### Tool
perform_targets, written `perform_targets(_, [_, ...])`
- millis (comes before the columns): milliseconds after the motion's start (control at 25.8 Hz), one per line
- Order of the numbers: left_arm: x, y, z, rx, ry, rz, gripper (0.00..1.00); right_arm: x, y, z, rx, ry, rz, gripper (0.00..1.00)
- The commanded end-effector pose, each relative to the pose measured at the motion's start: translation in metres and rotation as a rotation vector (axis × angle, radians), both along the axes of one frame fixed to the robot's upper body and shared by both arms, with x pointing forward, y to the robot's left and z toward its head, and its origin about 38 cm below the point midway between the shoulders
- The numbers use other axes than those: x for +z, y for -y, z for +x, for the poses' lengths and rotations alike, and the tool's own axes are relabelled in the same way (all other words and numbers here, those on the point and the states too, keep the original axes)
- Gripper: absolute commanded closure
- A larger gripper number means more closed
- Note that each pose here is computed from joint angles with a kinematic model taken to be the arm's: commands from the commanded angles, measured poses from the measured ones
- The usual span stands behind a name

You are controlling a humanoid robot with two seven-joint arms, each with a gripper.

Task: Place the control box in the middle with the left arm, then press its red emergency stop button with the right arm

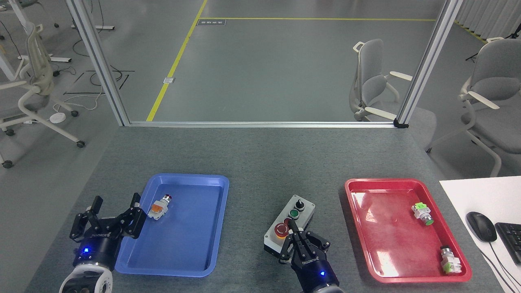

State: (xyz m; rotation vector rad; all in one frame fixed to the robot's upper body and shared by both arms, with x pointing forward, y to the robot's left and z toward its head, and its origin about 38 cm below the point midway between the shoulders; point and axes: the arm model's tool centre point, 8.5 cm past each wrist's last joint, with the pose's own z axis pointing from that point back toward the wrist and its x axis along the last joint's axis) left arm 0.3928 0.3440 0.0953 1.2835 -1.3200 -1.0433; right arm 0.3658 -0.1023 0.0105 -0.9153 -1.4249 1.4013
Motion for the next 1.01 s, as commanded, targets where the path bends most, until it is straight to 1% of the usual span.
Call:
perform_targets(0, [0.003, -0.004, 0.002, 0.025, 0.009, -0.005, 0.01, -0.008, -0.004, -0.001, 0.008, -0.023, -0.006, 1.0])
perform_targets(155, [0.003, -0.002, 0.001, 0.0, 0.01, -0.003, 0.01, -0.025, -0.006, -0.005, 0.025, -0.103, -0.024, 1.0])
perform_targets(272, [0.004, -0.001, 0.003, -0.038, 0.012, -0.006, 0.01, -0.031, -0.007, -0.007, 0.027, -0.127, -0.029, 1.0])
perform_targets(466, [0.006, -0.015, 0.008, 0.02, 0.022, -0.021, 0.01, -0.031, -0.005, -0.007, 0.021, -0.124, -0.03, 1.0])
perform_targets(504, [0.007, -0.014, 0.008, 0.018, 0.024, -0.021, 0.01, -0.029, -0.004, -0.006, 0.015, -0.119, -0.028, 1.0])
perform_targets(582, [0.006, -0.013, 0.008, 0.017, 0.022, -0.02, 0.01, -0.021, -0.003, -0.004, 0.006, -0.08, -0.018, 1.0])
perform_targets(737, [0.0, -0.011, 0.004, 0.002, 0.004, -0.02, 0.01, 0.008, 0.01, 0.005, -0.03, 0.061, 0.012, 1.0])
perform_targets(815, [-0.005, -0.011, 0.001, 0.002, -0.008, -0.02, 0.01, 0.014, 0.026, 0.008, -0.067, 0.078, 0.013, 1.0])
perform_targets(892, [-0.007, -0.01, -0.001, 0.0, -0.013, -0.02, 0.01, 0.014, 0.044, 0.009, -0.112, 0.08, 0.007, 1.0])
perform_targets(931, [-0.006, -0.011, 0.0, 0.002, -0.011, -0.02, 0.01, 0.014, 0.055, 0.009, -0.136, 0.08, 0.002, 0.95])
perform_targets(970, [-0.007, -0.011, -0.001, 0.002, -0.012, -0.02, 0.01, 0.011, 0.067, 0.008, -0.163, 0.075, -0.004, 0.85])
